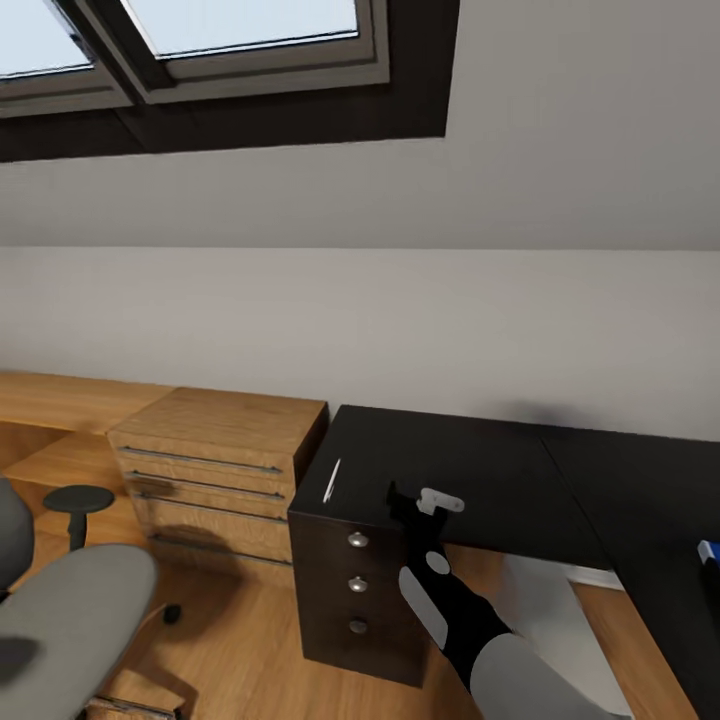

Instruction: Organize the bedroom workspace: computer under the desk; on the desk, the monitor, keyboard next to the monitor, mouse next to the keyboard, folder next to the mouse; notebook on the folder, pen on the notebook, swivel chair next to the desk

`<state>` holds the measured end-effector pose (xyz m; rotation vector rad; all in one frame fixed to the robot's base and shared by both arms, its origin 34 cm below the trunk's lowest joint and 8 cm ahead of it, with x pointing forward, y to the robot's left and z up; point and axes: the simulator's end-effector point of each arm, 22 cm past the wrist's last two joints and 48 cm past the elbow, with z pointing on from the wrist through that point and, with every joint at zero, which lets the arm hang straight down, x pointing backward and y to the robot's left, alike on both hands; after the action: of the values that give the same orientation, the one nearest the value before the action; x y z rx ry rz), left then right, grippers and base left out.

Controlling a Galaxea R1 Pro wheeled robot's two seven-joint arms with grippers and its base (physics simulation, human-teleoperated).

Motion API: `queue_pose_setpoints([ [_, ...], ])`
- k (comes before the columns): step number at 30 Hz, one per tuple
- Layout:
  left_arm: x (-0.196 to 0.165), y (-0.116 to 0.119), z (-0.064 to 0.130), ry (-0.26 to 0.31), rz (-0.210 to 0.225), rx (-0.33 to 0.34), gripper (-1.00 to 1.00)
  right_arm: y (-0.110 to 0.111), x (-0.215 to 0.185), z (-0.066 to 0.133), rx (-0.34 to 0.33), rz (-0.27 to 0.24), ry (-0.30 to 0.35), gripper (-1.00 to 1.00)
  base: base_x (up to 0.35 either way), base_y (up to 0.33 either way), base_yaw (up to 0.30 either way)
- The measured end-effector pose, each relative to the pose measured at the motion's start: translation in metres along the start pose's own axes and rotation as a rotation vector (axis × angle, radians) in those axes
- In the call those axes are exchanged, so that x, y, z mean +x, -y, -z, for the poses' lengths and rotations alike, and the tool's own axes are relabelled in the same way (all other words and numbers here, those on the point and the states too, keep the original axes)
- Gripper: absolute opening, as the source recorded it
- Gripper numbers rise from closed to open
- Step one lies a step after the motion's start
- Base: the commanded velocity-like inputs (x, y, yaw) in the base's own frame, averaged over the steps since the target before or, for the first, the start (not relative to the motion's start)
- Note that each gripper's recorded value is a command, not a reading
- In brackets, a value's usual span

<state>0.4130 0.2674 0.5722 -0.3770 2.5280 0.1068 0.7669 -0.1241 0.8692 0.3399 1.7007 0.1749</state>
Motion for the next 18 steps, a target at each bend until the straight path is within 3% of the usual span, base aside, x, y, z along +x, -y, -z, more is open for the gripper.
queue_pose_setpoints([
  [18, -0.0007, 0.0021, 0.0003, 0.002, 0.000, 0.004, 1.00, 0.0004, 0.0009, 0.0001, 0.001, 0.001, -0.002, 1.00, 0.000, 0.000, 0.286],
])
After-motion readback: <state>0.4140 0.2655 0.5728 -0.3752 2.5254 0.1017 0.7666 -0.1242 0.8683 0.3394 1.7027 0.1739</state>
